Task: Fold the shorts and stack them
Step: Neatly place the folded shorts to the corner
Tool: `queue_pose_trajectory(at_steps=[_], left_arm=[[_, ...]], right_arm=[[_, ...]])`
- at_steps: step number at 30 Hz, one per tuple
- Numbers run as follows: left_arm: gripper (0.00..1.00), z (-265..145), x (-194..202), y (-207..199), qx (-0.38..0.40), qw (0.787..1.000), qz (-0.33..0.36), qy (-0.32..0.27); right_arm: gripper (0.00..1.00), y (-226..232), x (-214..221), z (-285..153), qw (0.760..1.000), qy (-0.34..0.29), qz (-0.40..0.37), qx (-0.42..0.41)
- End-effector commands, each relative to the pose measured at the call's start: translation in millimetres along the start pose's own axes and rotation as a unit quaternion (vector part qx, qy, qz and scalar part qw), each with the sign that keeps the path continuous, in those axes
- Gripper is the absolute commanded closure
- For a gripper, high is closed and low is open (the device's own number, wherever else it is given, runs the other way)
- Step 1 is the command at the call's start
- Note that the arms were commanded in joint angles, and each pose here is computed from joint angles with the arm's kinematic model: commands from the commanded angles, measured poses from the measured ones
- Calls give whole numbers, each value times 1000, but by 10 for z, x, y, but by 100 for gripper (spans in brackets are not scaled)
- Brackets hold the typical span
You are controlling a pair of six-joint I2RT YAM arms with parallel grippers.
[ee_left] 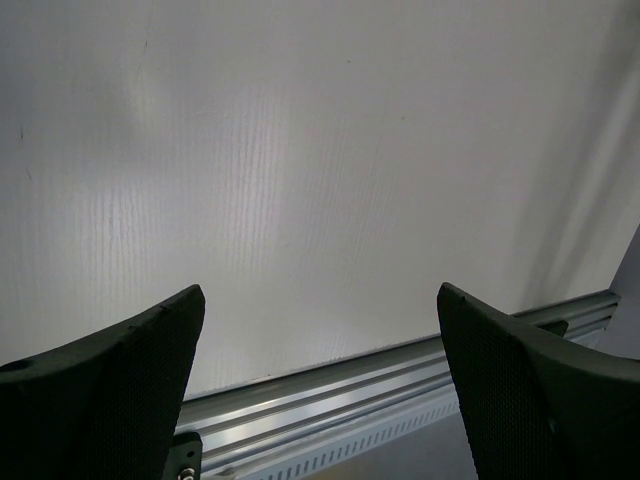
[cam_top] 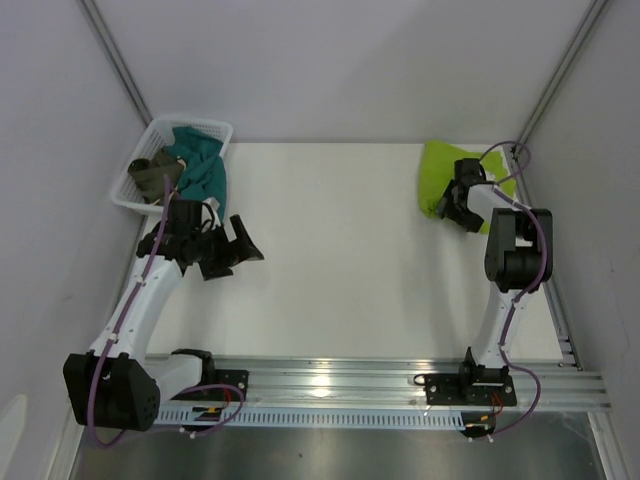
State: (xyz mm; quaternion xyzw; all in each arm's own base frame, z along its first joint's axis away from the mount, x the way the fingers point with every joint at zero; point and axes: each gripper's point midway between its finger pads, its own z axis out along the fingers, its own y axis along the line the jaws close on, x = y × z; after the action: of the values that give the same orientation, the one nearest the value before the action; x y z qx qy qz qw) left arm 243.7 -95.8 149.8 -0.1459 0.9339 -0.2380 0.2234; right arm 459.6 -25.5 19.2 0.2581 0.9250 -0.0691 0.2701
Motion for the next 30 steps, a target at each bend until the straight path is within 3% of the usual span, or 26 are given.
queue_pose_trajectory(at_steps=[1,6,8,18,19,22,27,30], left_arm=[[1,-74,-140,-99,15,1000,15,-17],[1,-54,-186,-118,14,1000,15,-15],[1,-44,-205,-120,13,1000,14,-14],[1,-56,-307,-205,22,1000,15,-17],[1,-60,-304,-215,24,999,15,-16],[1,-101,-329,-268,34,999,19,-22],[1,-146,-198,-279,52,998,19,-23],[1,-149,-96,-245,56,998,18,-20]], right_arm=[[18,-461,10,249,998,28,-8,63],[17,-497,-266,352,998,-24,-50,27],[24,-391,-230,393,998,-5,-52,-25],[22,-523,-315,282,999,-11,-50,6],[21,-523,-401,166,999,-25,-47,5],[1,-513,-597,-193,997,-71,-39,-3],[1,-264,-914,-812,989,-126,-25,-68],[1,0,-872,-1259,983,-136,-40,-114]])
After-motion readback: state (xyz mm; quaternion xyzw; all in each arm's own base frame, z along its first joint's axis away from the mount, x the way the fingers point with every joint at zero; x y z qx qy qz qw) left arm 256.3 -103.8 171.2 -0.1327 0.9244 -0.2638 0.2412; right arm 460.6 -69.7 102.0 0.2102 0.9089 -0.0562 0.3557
